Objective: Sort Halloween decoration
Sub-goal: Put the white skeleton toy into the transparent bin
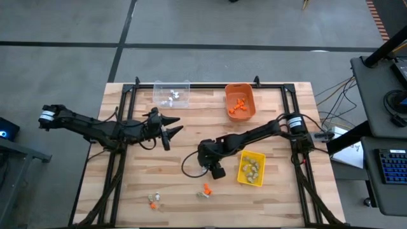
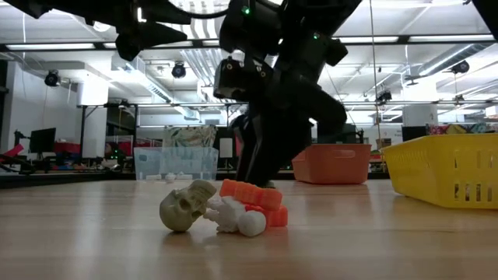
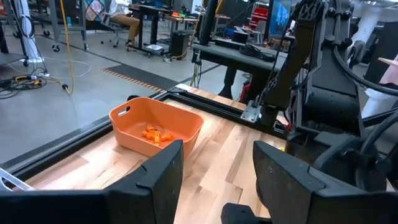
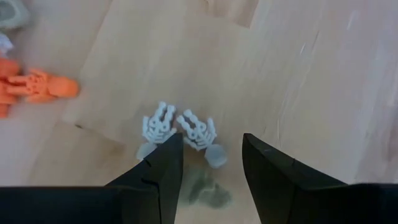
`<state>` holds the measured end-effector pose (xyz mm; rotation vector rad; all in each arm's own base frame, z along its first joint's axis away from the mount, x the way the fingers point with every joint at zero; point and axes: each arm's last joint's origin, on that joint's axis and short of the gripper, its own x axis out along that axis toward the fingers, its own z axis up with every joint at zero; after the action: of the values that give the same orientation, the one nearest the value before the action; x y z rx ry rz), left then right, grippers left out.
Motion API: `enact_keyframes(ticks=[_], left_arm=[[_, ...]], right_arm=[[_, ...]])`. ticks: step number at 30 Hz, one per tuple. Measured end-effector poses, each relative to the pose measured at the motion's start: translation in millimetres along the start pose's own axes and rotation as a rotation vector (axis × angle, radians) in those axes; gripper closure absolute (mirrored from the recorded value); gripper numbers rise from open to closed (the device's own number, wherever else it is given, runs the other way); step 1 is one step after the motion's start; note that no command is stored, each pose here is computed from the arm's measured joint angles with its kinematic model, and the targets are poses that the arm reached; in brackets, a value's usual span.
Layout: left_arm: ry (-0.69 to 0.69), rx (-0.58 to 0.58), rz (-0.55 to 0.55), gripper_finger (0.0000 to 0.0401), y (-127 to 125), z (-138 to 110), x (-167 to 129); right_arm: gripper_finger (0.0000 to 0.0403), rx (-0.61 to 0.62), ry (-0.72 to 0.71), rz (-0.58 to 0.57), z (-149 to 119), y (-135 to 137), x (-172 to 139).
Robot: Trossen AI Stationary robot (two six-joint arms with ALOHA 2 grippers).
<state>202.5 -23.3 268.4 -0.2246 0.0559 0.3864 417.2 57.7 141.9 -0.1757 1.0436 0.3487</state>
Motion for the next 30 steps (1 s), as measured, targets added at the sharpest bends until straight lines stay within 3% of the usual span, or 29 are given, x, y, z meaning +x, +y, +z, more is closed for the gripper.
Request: enact_keyframes(ticks=[30], left_arm=[[0.000, 0.026, 0.001, 0.0225, 0, 0, 0]], right_arm=[[0.0255, 0.011, -0.052, -0.044, -5, -27, 11]])
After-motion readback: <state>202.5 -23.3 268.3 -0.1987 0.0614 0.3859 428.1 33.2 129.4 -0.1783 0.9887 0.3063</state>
